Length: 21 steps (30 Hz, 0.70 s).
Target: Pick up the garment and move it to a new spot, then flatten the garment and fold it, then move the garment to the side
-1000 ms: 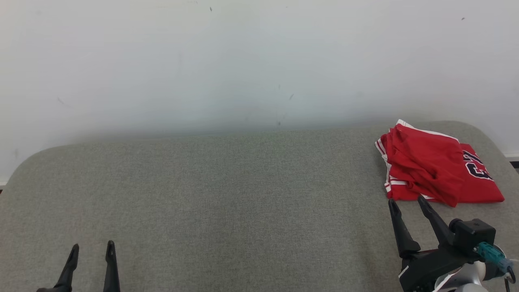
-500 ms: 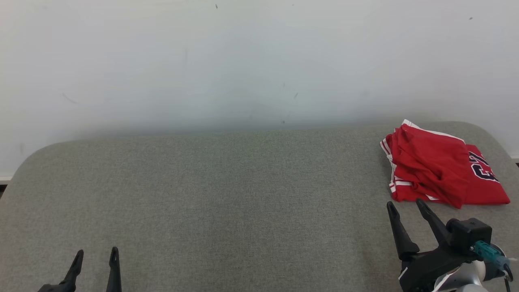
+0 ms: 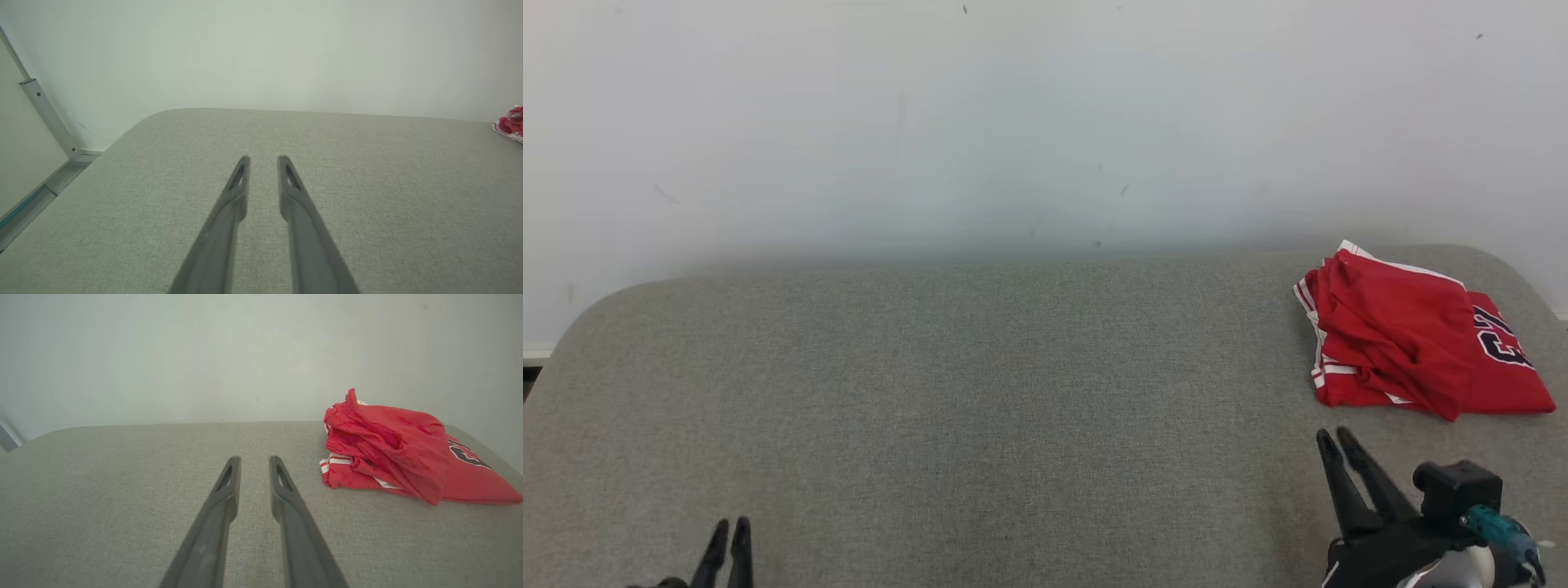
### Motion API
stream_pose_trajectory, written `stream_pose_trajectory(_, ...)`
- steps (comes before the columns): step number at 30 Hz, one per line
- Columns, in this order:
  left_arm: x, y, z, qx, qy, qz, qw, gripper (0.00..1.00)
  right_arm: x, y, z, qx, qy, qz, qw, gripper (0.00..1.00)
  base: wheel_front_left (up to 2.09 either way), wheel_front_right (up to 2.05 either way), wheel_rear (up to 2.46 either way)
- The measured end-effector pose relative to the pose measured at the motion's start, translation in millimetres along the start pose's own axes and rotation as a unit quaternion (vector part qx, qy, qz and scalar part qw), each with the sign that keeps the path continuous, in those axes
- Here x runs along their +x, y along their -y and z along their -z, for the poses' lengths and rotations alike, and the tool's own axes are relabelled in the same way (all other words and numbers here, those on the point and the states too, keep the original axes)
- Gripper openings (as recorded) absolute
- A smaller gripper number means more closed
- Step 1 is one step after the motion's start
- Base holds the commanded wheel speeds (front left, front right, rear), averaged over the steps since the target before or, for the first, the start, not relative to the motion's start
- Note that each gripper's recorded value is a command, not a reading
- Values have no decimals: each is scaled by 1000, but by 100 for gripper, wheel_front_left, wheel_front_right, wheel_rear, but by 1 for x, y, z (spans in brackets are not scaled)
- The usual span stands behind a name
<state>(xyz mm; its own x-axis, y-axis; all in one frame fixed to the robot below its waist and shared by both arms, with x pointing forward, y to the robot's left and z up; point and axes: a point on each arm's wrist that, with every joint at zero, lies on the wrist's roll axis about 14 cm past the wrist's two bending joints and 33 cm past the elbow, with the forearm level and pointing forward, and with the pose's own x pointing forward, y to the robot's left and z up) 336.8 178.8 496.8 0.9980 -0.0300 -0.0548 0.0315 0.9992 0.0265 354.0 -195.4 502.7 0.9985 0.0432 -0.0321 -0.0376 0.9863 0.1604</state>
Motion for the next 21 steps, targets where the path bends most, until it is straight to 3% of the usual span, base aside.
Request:
stream_pose_trajectory(4,-3,4,12,-25,-20,0,1000,0,-7,3,20,19,-32,8,999,0,0,0,0)
stream_pose_trajectory(21,6,1,17,-193,-36,-10,981,0,2,9,17,169,-30,26,985,0,0,0,0)
